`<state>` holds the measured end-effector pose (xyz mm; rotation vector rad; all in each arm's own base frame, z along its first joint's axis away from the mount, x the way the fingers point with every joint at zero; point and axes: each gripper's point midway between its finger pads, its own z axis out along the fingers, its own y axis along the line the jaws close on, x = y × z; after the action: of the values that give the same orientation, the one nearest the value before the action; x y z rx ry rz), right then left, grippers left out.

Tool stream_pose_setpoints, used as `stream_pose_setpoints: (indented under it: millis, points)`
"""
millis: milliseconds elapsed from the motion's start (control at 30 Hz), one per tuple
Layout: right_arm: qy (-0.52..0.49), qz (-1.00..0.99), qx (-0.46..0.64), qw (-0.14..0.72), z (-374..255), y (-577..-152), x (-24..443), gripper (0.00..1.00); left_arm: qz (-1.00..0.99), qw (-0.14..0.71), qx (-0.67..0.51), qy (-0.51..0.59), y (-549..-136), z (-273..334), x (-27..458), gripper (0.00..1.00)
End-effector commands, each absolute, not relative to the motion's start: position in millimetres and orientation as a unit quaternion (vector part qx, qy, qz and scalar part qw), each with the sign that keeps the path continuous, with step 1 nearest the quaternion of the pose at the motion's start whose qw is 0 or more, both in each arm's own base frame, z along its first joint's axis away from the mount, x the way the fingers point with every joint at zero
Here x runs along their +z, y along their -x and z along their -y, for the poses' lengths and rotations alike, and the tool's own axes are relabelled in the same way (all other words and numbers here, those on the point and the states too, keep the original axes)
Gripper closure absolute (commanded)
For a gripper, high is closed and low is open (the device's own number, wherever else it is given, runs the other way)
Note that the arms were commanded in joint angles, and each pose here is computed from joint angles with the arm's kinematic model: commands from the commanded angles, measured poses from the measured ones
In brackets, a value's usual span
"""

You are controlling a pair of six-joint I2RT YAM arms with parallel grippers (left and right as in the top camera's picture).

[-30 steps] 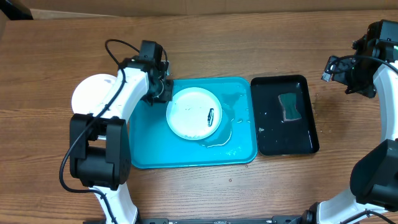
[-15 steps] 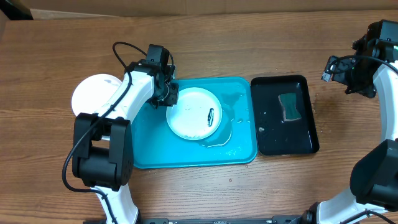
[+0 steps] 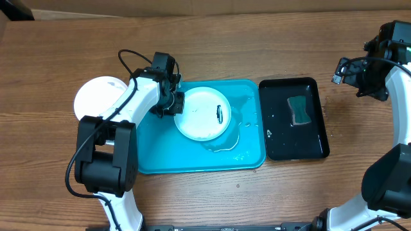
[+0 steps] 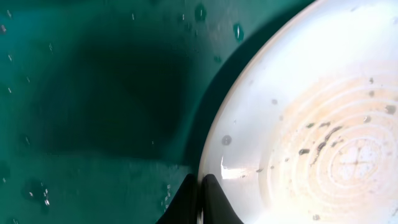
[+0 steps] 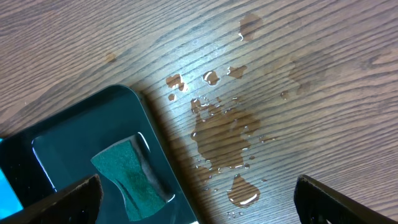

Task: Clean dirty plates on tray and stack at the side
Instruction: 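Lower right gripper into the black tray toward the sponge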

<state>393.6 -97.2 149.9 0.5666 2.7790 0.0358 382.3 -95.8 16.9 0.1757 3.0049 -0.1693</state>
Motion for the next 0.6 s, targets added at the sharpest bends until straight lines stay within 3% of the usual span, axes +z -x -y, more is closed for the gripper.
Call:
stream_pose_setpoints:
  millis: [0,400,567]
  points:
    - [-0.199,-0.967,0.013,0.161,98,-396,154,0.0,-0.997,0.028,-0.058,-0.047,-366,98,12,0.96]
    - [-0.195,-0.962,0.026,0.19,96,-410,160,0.0,-0.996,-0.021,-0.053,0.066,-345,96,11,0.96]
    - [-0.172,-0.957,0.162,0.168,48,-407,164,0.0,-0.994,-0.022,-0.078,0.075,-346,105,13,0.96]
